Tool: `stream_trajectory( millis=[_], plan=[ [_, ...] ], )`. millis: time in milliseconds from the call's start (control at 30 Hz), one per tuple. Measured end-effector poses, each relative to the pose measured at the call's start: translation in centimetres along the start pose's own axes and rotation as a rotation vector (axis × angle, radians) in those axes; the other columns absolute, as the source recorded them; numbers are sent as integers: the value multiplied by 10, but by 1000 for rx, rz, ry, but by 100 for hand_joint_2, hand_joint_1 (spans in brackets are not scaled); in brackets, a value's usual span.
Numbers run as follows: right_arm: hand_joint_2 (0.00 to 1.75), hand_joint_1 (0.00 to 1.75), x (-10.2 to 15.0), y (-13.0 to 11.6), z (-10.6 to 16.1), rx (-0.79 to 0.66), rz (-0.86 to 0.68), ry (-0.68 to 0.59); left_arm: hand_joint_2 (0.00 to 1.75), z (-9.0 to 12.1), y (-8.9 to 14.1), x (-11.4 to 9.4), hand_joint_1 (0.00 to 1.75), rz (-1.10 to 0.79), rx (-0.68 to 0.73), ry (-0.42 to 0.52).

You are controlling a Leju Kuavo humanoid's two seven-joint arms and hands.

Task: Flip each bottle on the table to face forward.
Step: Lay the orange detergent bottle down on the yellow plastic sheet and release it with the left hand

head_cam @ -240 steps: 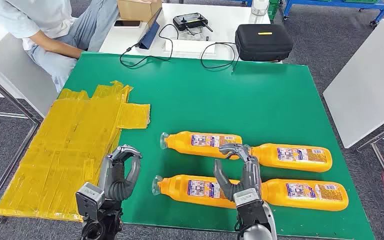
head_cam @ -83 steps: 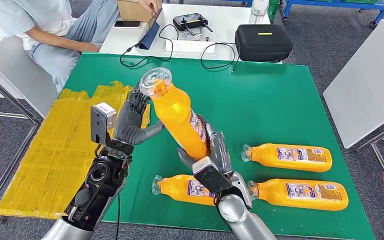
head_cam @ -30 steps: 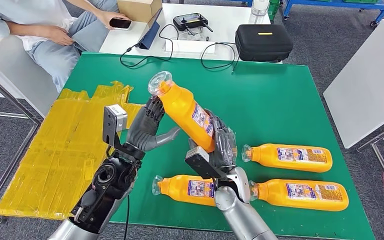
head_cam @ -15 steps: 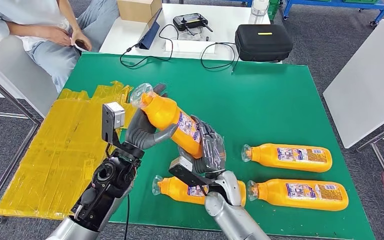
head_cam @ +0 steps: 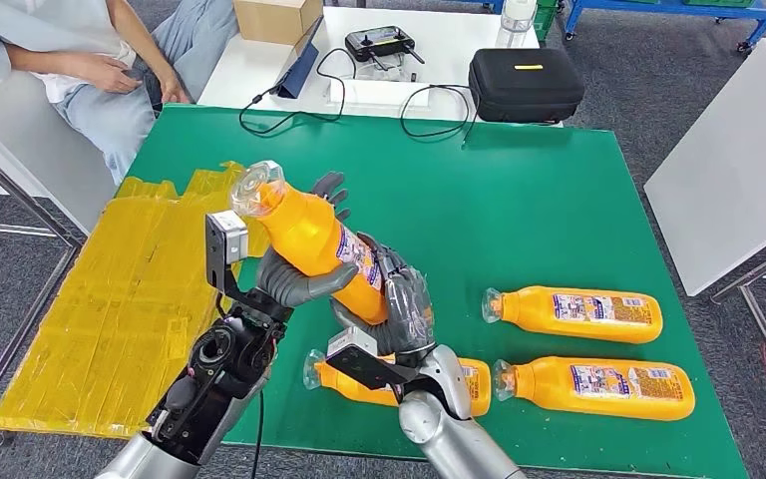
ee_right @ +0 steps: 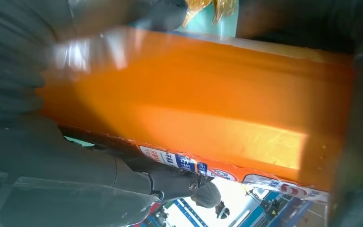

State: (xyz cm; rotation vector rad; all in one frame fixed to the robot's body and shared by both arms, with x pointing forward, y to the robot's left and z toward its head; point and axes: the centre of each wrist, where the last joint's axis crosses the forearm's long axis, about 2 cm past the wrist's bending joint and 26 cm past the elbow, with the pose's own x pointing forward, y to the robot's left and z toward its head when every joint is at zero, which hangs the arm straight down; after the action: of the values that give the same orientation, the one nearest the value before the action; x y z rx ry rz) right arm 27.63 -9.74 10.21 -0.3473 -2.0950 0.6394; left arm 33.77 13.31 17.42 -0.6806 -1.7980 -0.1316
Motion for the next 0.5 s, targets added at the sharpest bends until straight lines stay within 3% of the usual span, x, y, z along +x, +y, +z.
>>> stream_trajectory(
  millis=[67, 100, 500],
  plan=[
    [175, 175, 1, 0, 0, 0, -3, -3, 175, 0, -1, 0, 151, 4, 2, -5],
    [175, 175, 1, -1, 0, 2, -5, -4, 175, 1, -1, -1, 175, 8, 8, -11],
    [175, 175, 5, 2, 0, 23, -21, -10, 175, 11, -10, 0, 175, 71, 149, -112]
  ],
)
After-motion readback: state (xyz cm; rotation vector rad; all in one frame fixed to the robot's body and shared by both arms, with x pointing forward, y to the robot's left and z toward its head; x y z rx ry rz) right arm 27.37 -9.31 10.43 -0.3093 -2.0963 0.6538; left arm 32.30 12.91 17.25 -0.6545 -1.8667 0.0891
